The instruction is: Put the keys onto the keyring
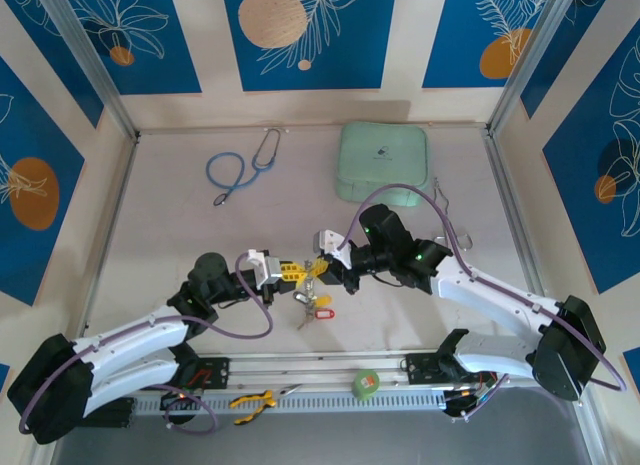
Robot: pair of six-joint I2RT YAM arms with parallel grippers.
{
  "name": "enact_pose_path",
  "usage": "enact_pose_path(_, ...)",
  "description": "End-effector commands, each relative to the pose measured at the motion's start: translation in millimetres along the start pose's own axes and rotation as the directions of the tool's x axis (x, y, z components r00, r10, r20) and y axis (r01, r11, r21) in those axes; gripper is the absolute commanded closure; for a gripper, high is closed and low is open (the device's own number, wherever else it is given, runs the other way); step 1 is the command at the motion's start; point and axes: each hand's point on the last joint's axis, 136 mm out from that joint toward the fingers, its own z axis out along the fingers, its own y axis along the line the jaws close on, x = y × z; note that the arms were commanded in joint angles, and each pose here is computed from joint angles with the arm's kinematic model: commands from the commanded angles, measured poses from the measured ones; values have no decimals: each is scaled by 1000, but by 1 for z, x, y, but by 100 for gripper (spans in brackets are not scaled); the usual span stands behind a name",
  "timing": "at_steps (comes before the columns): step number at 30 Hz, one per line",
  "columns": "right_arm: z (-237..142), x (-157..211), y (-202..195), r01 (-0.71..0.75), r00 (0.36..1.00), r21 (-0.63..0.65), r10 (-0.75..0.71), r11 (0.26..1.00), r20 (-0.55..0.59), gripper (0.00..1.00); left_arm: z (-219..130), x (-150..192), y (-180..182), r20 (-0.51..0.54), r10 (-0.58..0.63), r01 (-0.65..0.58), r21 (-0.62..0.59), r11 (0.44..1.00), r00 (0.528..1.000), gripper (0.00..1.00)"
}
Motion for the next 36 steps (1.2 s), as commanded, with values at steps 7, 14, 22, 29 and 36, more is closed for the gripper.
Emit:
enact_pose_path(7, -1, 9, -2, 2, 995, -20, -4, 1000, -99, 100, -5, 12, 9, -116, 43, -50, -61, 997, 992, 73)
enact_pose_path(14, 2, 20, 1, 38, 977, -20, -42, 999, -210, 100, -12, 22, 9, -237, 46, -62, -63, 996, 970, 72)
enact_pose_path(22, 11, 16, -1, 118, 952, -49, -126, 992, -279, 100, -6, 15, 5, -238, 48, -52, -9, 999, 970, 71)
enact_pose_path(29, 11, 8, 0, 153, 951, -71, -166, 986, -261, 100, -1, 19, 4, -246, 46, -45, 10, 999, 968, 79)
enact_pose_path(36, 16, 6, 0, 170, 946, -83, -186, 982, -267, 100, 2, 16, 6, -235, 61, -59, 16, 998, 970, 83)
